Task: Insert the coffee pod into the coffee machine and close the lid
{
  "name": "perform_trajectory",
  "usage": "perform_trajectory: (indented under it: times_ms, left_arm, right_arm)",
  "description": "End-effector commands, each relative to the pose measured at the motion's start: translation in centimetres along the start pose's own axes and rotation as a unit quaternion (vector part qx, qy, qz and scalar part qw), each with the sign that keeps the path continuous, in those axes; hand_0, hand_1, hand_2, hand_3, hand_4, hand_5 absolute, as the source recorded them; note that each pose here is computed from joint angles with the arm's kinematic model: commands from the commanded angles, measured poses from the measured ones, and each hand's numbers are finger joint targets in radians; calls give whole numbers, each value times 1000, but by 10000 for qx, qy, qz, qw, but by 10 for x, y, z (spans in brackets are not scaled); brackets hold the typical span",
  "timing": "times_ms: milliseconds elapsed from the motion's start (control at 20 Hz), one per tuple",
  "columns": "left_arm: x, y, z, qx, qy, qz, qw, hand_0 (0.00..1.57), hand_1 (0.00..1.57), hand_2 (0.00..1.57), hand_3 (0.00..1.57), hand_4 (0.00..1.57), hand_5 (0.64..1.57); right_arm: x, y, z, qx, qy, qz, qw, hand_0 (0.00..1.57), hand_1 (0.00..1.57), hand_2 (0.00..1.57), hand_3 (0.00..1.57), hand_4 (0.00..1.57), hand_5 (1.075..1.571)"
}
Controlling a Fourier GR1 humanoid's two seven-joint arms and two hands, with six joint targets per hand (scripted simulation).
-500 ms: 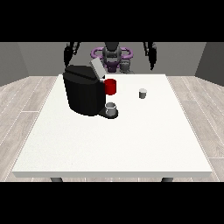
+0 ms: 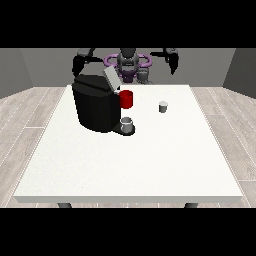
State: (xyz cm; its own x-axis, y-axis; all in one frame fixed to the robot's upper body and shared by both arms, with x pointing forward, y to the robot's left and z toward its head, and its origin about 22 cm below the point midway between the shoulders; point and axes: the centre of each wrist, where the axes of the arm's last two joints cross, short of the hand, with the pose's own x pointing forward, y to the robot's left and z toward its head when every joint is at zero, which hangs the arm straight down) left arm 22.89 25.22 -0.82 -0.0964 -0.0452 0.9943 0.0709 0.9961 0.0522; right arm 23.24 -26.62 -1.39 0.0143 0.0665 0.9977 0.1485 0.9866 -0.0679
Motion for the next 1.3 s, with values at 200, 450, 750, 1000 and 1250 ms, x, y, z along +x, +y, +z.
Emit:
perform_trajectory:
  times_ms: [200,450,750,1000,1250]
  left_arm:
    - [17,28,-13,-188,12,-1106,9937,0,0,0,0,0,1571]
    - [41,57,-53,-63,240,-1350,9905,0,0,0,0,0,1571]
    - [39,78,-79,-4,430,-1452,9885,0,0,0,0,0,1571]
    - [29,73,-94,-174,900,-1578,9832,0,0,0,0,0,1571]
    - [-9,82,-93,67,1045,-1760,9788,0,0,0,0,0,1571]
  right_arm:
    - [1,25,2,-240,-258,-224,9991,0,0,0,0,217,1571]
    - [23,10,-21,56,-609,-299,9977,0,0,0,0,134,1571]
    - [28,11,-29,226,-964,-389,9943,0,0,0,0,233,1571]
    - [44,50,-40,167,-656,-287,9973,0,0,0,0,340,1571]
    - [45,56,-34,273,-634,-299,9972,0,0,0,0,397,1571]
